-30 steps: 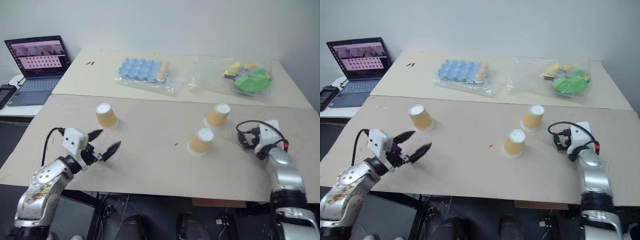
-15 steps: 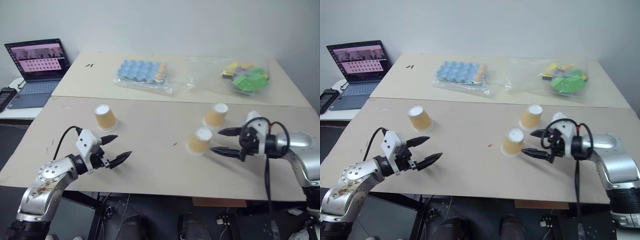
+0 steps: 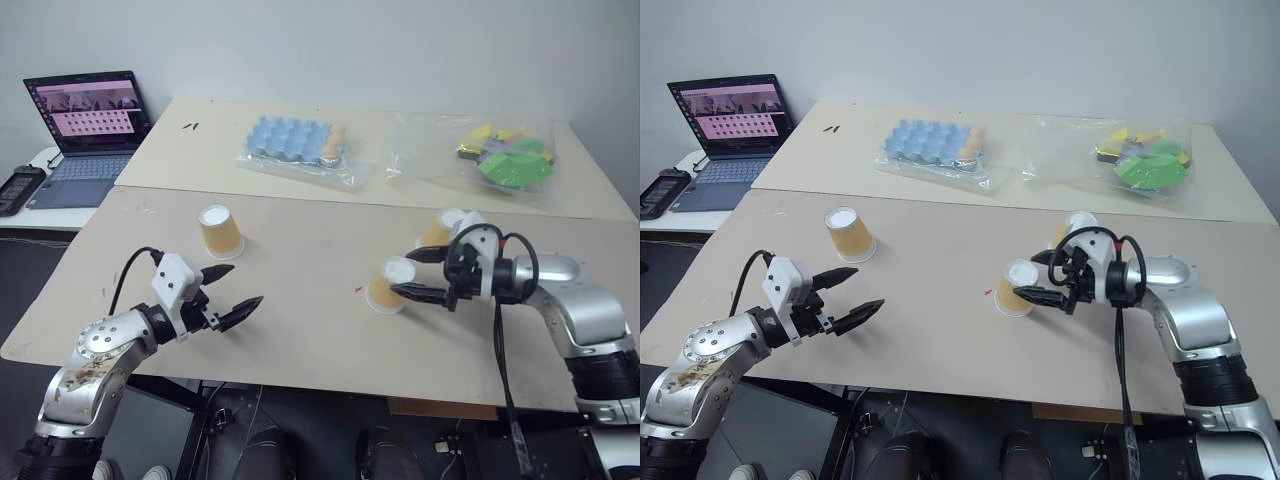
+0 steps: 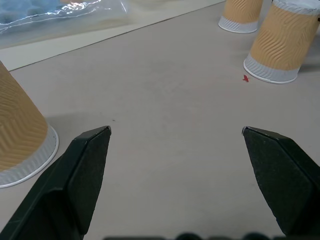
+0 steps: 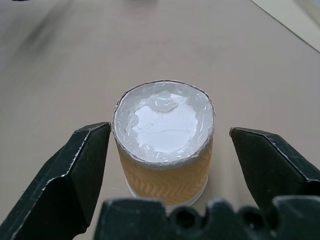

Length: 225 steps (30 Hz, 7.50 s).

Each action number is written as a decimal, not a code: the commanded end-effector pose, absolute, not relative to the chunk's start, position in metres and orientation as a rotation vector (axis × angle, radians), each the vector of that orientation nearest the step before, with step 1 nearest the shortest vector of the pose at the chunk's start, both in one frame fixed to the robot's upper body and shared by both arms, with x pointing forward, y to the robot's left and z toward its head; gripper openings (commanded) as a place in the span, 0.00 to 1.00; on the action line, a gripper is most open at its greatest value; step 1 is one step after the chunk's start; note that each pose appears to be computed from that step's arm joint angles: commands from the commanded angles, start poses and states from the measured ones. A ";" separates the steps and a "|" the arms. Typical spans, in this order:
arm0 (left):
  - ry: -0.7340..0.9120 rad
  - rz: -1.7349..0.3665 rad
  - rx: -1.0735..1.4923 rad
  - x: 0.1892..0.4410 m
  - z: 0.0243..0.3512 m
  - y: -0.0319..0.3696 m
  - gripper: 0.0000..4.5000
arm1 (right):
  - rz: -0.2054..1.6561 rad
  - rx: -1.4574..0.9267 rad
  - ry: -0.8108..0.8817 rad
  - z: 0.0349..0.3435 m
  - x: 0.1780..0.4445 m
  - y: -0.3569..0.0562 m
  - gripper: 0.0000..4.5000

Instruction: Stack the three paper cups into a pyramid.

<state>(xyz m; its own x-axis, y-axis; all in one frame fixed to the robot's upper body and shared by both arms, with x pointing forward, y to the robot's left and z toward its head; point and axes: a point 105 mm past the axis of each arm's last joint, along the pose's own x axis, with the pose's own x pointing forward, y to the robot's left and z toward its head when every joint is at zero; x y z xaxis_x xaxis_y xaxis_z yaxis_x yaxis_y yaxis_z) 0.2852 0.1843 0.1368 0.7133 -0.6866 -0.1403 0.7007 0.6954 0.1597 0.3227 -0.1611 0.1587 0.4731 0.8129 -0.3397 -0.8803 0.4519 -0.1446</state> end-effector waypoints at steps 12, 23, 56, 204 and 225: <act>0.035 -0.749 0.231 0.286 0.150 0.188 1.00 | 1.103 -0.314 0.161 0.174 0.325 -0.144 0.62; 0.044 -0.744 0.227 0.285 0.146 0.185 1.00 | 1.234 -0.326 0.056 0.198 0.352 -0.067 0.62; 0.063 -0.743 0.223 0.281 0.145 0.185 1.00 | 0.494 -0.243 0.276 0.160 0.343 -0.230 0.98; -0.056 -0.613 0.216 0.413 0.197 0.222 0.55 | 1.016 -0.317 -0.057 0.259 0.313 -0.119 1.00; -0.048 -1.457 0.321 0.384 0.278 0.072 0.55 | 0.874 -0.305 -0.054 0.246 0.323 -0.130 1.00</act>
